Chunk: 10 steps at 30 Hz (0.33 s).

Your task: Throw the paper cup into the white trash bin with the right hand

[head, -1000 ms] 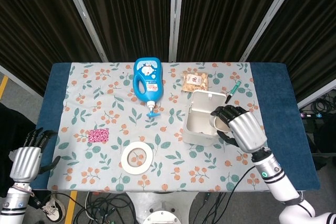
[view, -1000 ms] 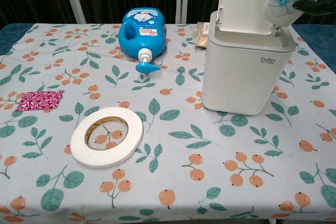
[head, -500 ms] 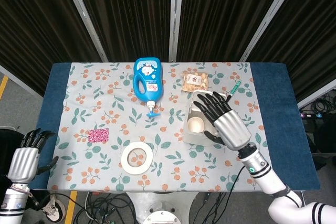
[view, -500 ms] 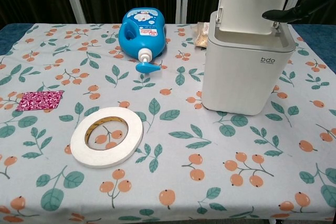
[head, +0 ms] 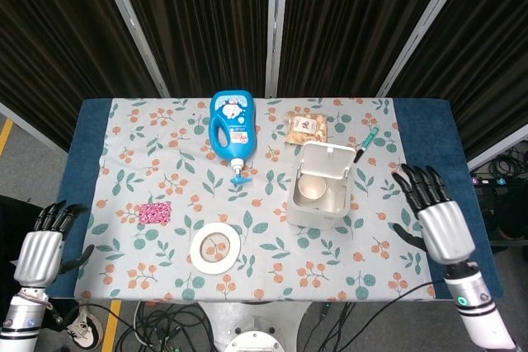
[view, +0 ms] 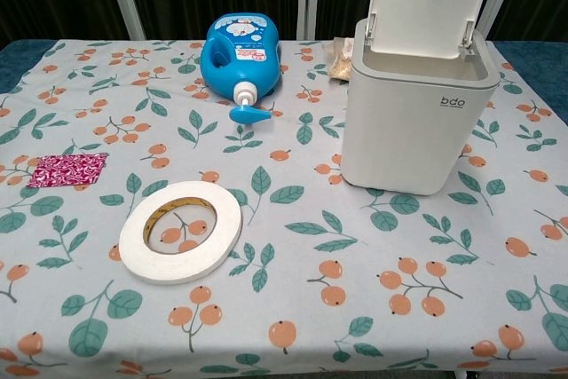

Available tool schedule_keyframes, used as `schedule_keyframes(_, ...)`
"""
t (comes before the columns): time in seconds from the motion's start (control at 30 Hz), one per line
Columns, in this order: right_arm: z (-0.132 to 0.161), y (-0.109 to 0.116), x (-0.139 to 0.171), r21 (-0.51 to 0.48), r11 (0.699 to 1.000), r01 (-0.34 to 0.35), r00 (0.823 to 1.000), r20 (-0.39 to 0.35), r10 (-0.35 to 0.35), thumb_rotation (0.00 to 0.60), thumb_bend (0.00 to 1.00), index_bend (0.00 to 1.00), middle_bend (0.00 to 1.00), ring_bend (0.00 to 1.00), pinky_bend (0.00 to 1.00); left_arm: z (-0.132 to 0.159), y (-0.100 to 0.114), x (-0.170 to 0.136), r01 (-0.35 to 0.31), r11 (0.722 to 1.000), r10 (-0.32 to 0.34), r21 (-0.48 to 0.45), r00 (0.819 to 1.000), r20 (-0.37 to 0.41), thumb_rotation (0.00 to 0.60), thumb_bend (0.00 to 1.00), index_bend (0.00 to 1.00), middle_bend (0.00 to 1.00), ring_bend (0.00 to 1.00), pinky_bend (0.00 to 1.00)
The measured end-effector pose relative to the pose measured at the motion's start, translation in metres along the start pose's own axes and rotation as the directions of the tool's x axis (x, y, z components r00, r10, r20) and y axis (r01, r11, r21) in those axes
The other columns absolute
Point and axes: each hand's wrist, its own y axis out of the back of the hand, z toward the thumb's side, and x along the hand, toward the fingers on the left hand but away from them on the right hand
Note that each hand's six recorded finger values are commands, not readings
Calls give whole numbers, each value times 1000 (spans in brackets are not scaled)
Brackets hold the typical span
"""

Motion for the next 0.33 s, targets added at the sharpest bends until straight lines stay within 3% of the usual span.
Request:
schedule_keyframes(0.1,-33,-10,26,24,999,-47,995,92,45,600,47,0,0,0,0,2,3,2,-10,1000,10,3,1000,8,600,244,217,196,82,108)
schedule_keyframes(0.33,-88,-34,74,58,988,-141,959,256,121,600,45,0,0,0,0,5,4,2,-14,1000,13,12,1000,13,600,245,216,195,82,109)
